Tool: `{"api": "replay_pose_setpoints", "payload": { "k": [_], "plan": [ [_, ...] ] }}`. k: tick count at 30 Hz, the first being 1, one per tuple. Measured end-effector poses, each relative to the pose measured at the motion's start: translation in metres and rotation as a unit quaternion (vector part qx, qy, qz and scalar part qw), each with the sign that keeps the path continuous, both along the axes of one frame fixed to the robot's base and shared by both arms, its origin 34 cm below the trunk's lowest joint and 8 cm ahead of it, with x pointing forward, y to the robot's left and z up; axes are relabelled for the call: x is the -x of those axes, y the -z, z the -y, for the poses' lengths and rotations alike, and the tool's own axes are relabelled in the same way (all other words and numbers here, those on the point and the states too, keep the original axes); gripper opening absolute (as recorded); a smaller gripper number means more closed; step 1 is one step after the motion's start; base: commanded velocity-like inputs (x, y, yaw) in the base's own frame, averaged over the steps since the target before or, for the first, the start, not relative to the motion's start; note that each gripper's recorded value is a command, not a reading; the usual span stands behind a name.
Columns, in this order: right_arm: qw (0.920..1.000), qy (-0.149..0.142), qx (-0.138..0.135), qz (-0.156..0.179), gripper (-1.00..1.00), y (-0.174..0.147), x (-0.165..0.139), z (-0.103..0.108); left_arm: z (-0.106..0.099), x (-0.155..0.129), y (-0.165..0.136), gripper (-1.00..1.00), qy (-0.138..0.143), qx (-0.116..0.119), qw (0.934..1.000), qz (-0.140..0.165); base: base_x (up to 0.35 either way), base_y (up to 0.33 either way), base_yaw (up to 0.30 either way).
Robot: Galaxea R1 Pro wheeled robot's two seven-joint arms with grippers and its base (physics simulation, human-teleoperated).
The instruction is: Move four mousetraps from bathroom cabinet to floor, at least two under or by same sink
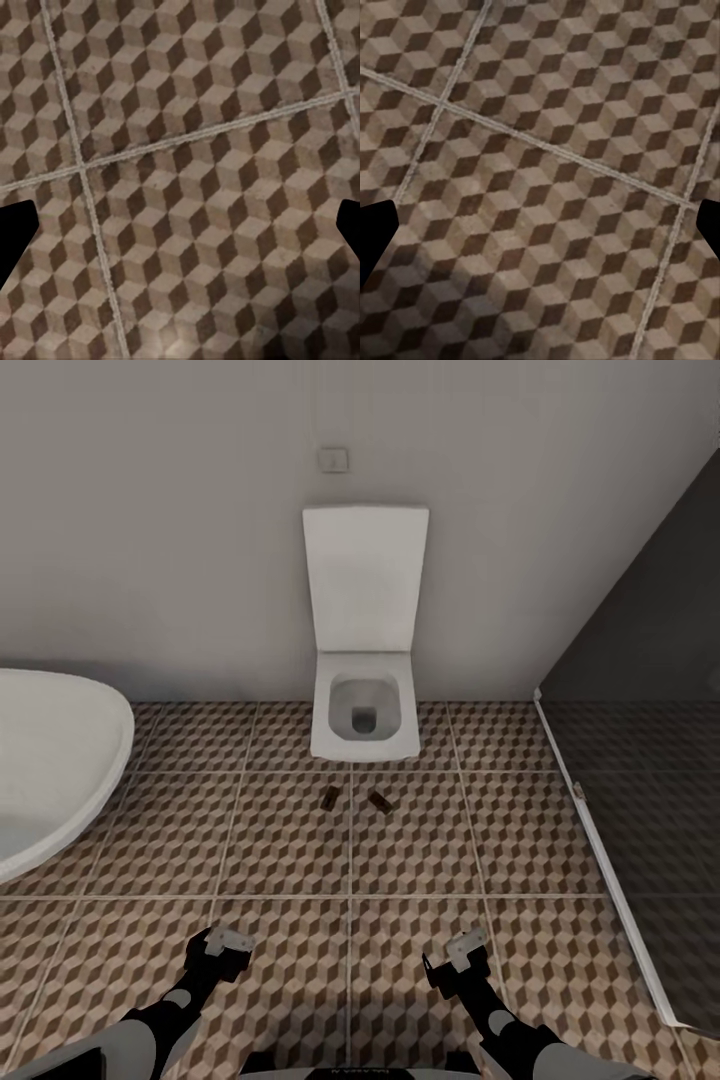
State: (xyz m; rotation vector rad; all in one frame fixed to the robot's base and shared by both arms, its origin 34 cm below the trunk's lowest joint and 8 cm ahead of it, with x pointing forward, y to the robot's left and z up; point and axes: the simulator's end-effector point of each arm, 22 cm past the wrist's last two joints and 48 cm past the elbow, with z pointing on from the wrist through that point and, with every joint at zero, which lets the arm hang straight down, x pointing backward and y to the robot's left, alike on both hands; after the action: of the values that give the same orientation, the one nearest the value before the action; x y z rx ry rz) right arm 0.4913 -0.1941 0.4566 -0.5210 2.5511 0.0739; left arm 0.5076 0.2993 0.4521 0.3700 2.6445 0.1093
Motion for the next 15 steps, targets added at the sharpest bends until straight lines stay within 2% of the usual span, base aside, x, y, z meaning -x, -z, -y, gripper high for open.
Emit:
{"api": "replay_pose_setpoints", "payload": {
  "k": [15],
  "plan": [
    [1.0000,0.000,0.000,0.000,1.00,-0.021,0.002,0.000,0.000,0.003,-0.020,1.00,0.000,0.000,1.0000,-0.001,0.000,0.000,0.000]
  ]
}}
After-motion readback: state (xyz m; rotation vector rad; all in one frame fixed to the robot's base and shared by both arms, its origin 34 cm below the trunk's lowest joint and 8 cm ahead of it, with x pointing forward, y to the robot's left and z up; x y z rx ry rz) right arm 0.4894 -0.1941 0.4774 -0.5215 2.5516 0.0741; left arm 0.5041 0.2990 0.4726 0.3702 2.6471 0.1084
